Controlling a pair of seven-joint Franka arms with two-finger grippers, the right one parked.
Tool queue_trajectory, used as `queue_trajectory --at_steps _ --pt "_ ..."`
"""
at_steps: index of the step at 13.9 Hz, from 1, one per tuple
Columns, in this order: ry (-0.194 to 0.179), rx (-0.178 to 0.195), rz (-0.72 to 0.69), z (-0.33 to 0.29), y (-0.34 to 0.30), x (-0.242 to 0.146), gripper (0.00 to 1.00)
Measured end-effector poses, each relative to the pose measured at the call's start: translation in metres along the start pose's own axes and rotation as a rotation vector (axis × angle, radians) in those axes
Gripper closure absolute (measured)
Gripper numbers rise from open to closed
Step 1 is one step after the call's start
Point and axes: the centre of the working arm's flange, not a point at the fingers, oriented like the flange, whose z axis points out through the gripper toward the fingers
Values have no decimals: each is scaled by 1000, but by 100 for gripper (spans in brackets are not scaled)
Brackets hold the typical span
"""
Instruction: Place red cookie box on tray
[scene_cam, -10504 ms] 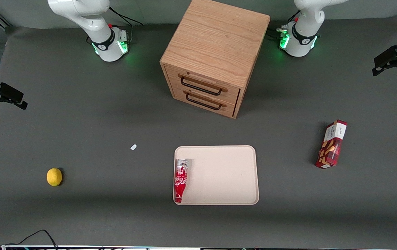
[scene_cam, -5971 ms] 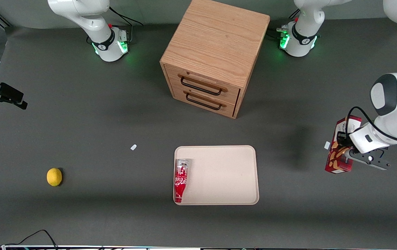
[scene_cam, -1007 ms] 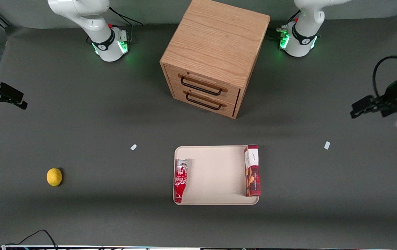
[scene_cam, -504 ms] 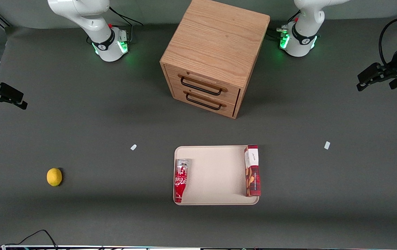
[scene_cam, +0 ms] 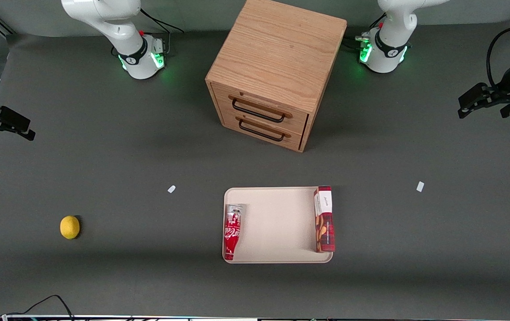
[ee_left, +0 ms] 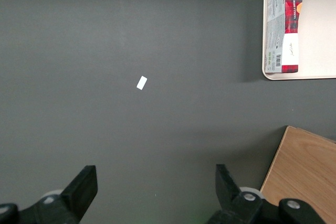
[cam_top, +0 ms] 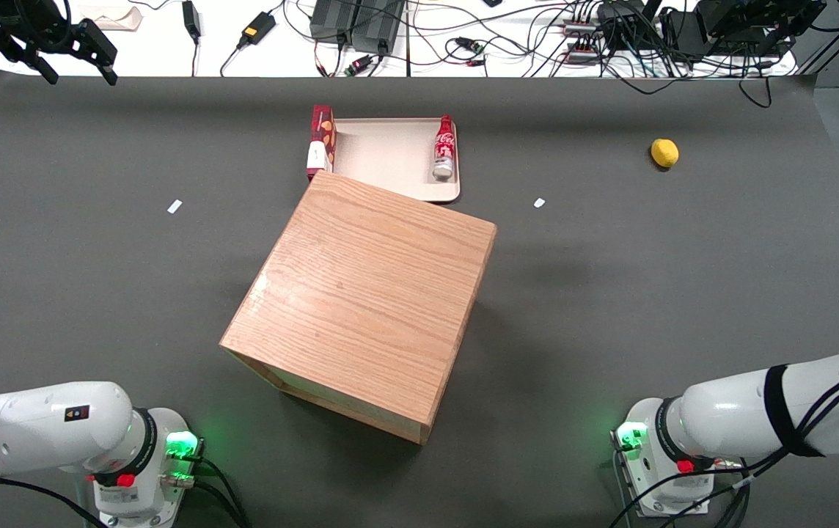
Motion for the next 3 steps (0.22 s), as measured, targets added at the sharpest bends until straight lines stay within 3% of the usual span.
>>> queue_trajectory --at_steps 3 --pt "4 1 18 -2 0 -1 0"
